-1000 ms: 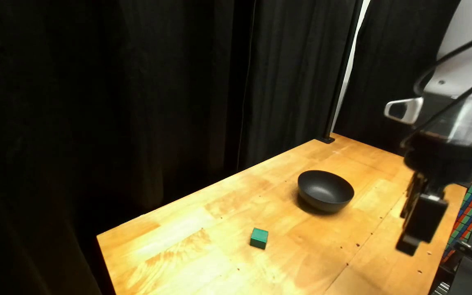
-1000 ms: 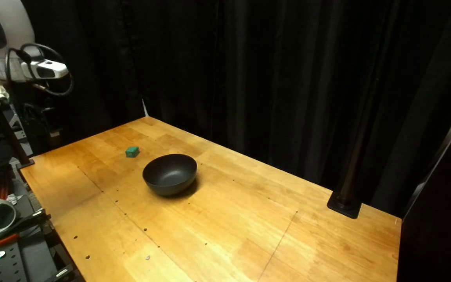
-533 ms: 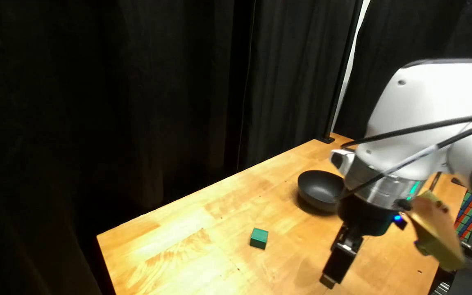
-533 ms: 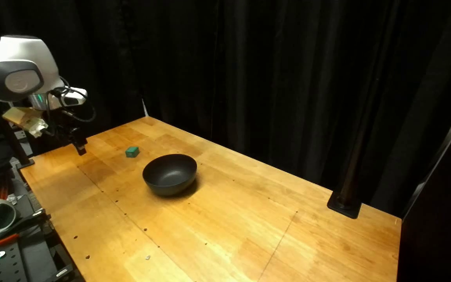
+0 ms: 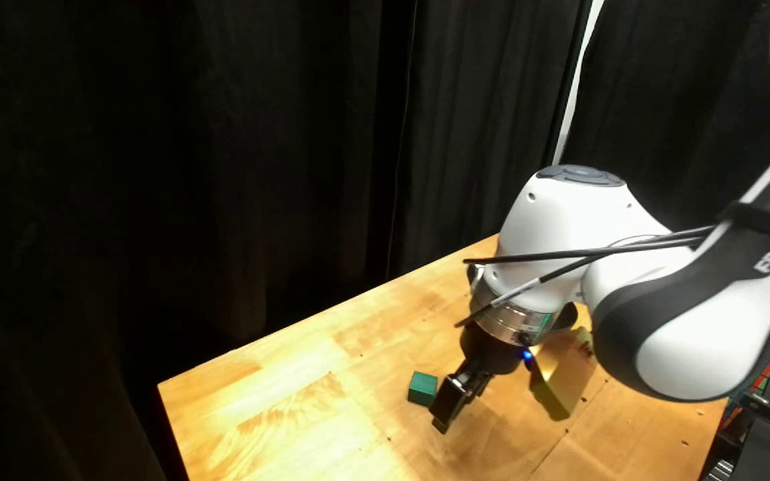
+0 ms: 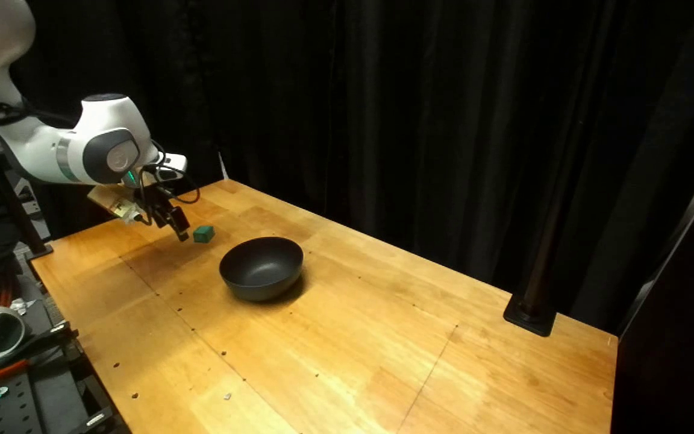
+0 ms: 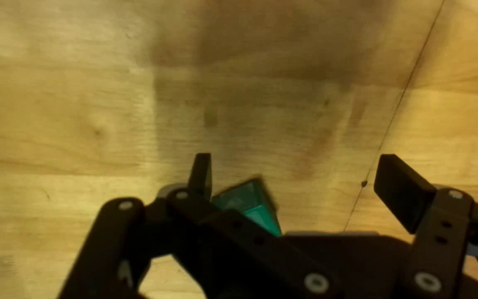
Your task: Put the green cube in the black bowl
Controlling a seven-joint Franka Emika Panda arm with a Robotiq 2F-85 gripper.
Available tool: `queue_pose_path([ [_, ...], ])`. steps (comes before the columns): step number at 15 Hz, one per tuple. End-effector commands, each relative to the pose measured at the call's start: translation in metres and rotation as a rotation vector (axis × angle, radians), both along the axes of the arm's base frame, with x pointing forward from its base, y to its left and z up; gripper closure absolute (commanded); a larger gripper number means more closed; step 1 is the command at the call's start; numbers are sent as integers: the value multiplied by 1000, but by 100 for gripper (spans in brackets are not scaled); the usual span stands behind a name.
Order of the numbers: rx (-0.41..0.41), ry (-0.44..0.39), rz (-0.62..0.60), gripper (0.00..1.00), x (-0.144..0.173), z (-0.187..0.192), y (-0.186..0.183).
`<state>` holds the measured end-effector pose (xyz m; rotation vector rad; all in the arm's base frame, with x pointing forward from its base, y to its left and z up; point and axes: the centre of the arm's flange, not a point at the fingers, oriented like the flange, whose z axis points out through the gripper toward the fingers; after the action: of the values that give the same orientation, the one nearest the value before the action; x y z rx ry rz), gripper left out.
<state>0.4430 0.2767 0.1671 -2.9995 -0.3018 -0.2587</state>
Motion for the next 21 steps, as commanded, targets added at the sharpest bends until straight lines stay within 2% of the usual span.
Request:
queue_pose_path([
  [1,14,-97,-50,0,34,-21,22],
  [7,-36,-169,-64,0,55,-38,29],
  [12,-76,-200,-90,0,65,-36,22],
  [13,-85,-180,-87,25,65,-35,21],
  [14,-91,-166,-87,27,64,-34,20],
  [15,-103,-156,-96,34,62,-34,20],
  [17,-117,-131,-96,51,59,-34,18],
  [21,-143,-88,-113,80,53,-24,17],
])
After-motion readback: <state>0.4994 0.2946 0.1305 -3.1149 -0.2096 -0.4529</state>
